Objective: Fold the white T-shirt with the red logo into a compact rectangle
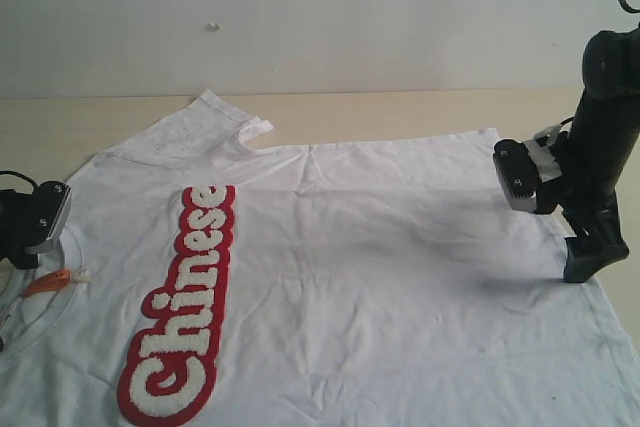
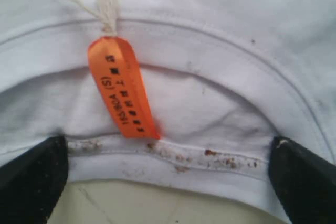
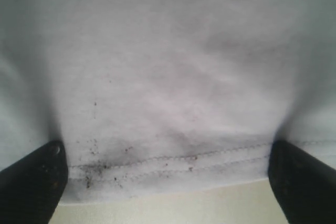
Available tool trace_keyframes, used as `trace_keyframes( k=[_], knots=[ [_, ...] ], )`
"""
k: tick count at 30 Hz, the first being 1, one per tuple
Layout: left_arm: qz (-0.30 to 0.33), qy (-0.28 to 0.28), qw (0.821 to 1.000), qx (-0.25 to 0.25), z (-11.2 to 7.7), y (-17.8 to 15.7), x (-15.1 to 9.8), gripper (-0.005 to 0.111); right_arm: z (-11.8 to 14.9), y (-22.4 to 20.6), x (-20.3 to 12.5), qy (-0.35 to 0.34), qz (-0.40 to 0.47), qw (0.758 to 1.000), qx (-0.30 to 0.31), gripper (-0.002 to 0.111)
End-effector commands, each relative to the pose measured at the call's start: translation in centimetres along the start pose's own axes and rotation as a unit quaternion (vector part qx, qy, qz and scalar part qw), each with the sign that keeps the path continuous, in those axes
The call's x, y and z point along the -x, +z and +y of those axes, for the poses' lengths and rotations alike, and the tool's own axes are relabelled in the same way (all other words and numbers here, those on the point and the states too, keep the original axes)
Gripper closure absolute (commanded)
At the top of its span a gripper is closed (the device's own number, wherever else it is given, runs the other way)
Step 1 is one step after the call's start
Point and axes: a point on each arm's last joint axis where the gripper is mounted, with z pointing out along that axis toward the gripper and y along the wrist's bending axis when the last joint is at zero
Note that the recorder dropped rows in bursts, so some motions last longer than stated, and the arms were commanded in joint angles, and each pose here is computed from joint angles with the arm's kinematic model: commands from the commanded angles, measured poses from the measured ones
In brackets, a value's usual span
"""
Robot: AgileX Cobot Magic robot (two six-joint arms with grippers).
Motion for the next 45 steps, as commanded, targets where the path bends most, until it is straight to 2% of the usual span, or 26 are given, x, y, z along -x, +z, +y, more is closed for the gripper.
trace_keyframes(
  k=[1, 4, 9, 10, 11, 14, 45],
  knots=[
    [-0.002, -0.002, 1.0, 0.01, 0.29, 0.74, 0.03, 0.002, -0.22, 1.85, -0.15, -0.007, 0.0, 1.0, -0.017, 0.01],
    [-0.002, -0.002, 1.0, 0.01, 0.29, 0.74, 0.03, 0.002, -0.22, 1.85, -0.15, -0.007, 0.0, 1.0, -0.017, 0.028],
    [-0.002, -0.002, 1.0, 0.01, 0.29, 0.74, 0.03, 0.002, 0.27, 1.86, -0.2, -0.038, 0.002, 0.999, 0.01, 0.075],
    [-0.002, -0.002, 1.0, 0.01, 0.29, 0.74, 0.03, 0.002, 0.3, 1.85, -0.2, -0.044, 0.002, 0.999, 0.012, 0.081],
    [-0.002, -0.002, 1.0, 0.01, 0.29, 0.74, 0.03, 0.002, 0.42, 1.85, -0.21, -0.045, 0.002, 0.999, 0.018, 0.091],
    [-0.002, -0.002, 1.0, 0.01, 0.29, 0.74, 0.03, 0.002, 0.58, 1.84, -0.23, -0.044, 0.002, 0.999, 0.027, 0.108],
    [-0.002, -0.002, 1.0, 0.01, 0.29, 0.74, 0.03, 0.002, 0.66, 1.84, -0.05, -0.036, -0.007, 0.999, 0.031, 0.108]
  ],
)
